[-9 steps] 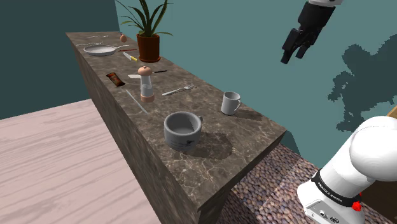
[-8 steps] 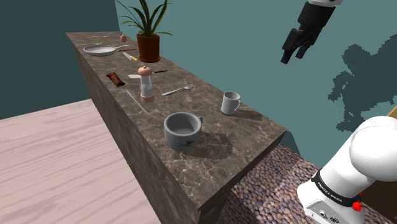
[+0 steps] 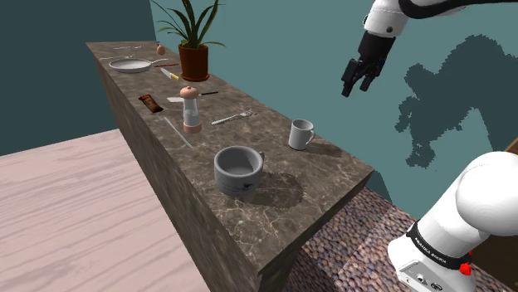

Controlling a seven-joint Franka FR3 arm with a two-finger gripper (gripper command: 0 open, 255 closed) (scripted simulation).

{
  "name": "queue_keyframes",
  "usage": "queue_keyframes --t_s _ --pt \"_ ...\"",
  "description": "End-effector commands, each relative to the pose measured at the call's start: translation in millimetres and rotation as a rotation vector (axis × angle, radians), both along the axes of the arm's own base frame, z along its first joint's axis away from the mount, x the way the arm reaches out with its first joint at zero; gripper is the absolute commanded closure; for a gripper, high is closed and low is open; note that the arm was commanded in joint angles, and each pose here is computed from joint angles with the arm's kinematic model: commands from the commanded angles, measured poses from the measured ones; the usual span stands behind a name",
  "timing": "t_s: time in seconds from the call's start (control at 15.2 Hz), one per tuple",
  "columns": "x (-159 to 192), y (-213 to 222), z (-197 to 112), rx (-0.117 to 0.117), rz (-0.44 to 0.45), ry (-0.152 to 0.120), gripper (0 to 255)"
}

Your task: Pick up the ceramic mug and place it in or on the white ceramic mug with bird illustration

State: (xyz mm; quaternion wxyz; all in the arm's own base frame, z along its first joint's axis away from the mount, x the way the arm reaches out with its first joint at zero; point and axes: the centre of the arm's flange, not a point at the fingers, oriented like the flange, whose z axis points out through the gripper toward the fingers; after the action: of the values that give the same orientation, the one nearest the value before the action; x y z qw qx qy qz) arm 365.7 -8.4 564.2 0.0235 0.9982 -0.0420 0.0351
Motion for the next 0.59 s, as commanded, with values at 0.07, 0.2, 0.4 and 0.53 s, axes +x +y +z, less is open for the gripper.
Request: queue_keyframes --t_s 0.07,0.2,0.4,0.53 --pt "27 -10 -31 0.021 -0.004 0.009 0" --pt "45 -17 -51 0.034 -0.007 0.015 0" --pt "71 -27 -81 0.055 -0.010 0.026 0" --pt "89 -33 -101 0.068 -0.013 0.032 0"
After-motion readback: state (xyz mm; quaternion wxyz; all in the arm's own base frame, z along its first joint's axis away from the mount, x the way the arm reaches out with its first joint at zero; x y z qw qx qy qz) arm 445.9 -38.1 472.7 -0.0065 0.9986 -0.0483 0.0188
